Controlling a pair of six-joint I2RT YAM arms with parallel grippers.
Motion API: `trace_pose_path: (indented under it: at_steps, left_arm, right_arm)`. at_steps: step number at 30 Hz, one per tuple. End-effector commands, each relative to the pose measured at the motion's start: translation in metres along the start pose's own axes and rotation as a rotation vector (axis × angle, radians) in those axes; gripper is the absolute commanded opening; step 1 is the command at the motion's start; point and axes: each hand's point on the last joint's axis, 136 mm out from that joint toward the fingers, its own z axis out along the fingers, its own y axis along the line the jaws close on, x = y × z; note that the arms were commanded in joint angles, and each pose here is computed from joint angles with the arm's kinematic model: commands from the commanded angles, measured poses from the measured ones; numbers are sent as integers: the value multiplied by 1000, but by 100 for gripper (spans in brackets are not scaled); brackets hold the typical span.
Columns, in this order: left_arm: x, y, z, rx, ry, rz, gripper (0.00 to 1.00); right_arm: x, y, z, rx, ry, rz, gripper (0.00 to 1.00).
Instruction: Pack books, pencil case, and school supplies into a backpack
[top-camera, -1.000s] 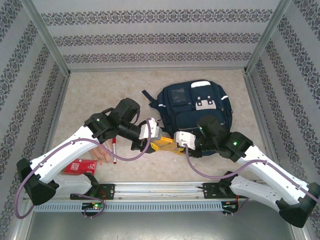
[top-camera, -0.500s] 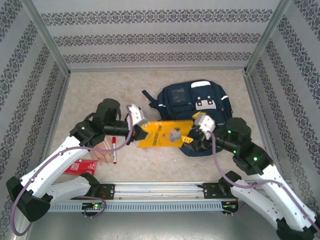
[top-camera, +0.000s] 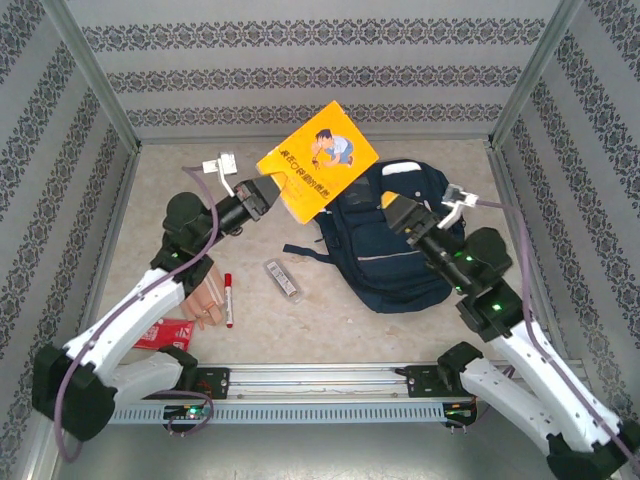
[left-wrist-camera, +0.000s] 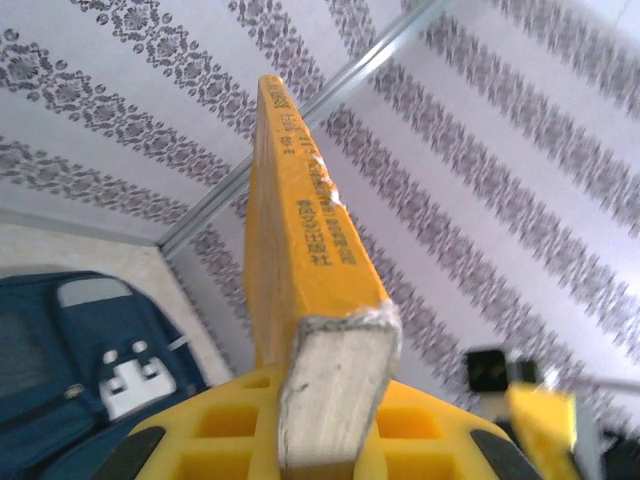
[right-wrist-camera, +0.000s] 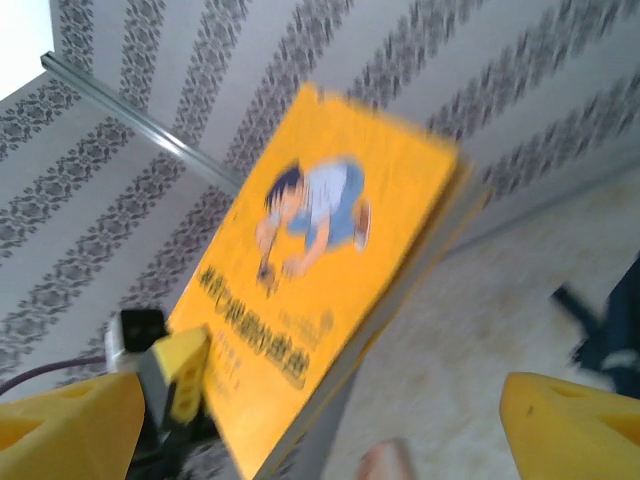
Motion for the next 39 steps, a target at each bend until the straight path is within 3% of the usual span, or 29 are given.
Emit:
trace_pose_path:
  at_steps: [1, 5, 13, 20, 21, 22, 30, 34, 35, 37, 38, 39]
  left_arm:
    - [-40, -76, -1, 279, -111, -157, 0]
    - [-32, -90, 1, 328, -140, -172, 0]
    - [-30, -109, -4, 382, -157, -165, 0]
    - [-20, -106, -2, 359, -121, -176, 0]
    - [-15, -105, -3, 357, -110, -179, 0]
    - [-9, -101, -4, 350, -100, -193, 0]
    - [10, -85, -8, 298, -55, -221, 0]
    - [19, -71, -15, 261, -52, -240, 0]
    - [21, -67, -16, 248, -52, -243, 10]
    - [27, -53, -20, 198, -51, -245, 50]
    - [29, -48, -23, 176, -52, -229, 63]
    - [34, -42, -26, 148, -45, -197, 69]
  right_arm:
    - [1, 29, 17, -131, -18, 192, 92]
    - [16, 45, 42, -206, 52, 302, 93]
    - [15, 33, 59, -158, -28, 374, 94]
    - [8, 68, 67, -304, -23, 375, 86]
    - [7, 79, 69, -342, -21, 367, 81]
    - [2, 86, 70, -373, -41, 358, 69]
    - [-13, 102, 68, -449, -108, 291, 37]
    - [-14, 96, 73, -447, -105, 286, 6]
    - [-14, 91, 74, -435, -99, 288, 4]
    - [-14, 78, 75, -408, -92, 263, 0]
    - [-12, 69, 75, -382, -76, 255, 0]
    - [-14, 58, 73, -345, -66, 234, 0]
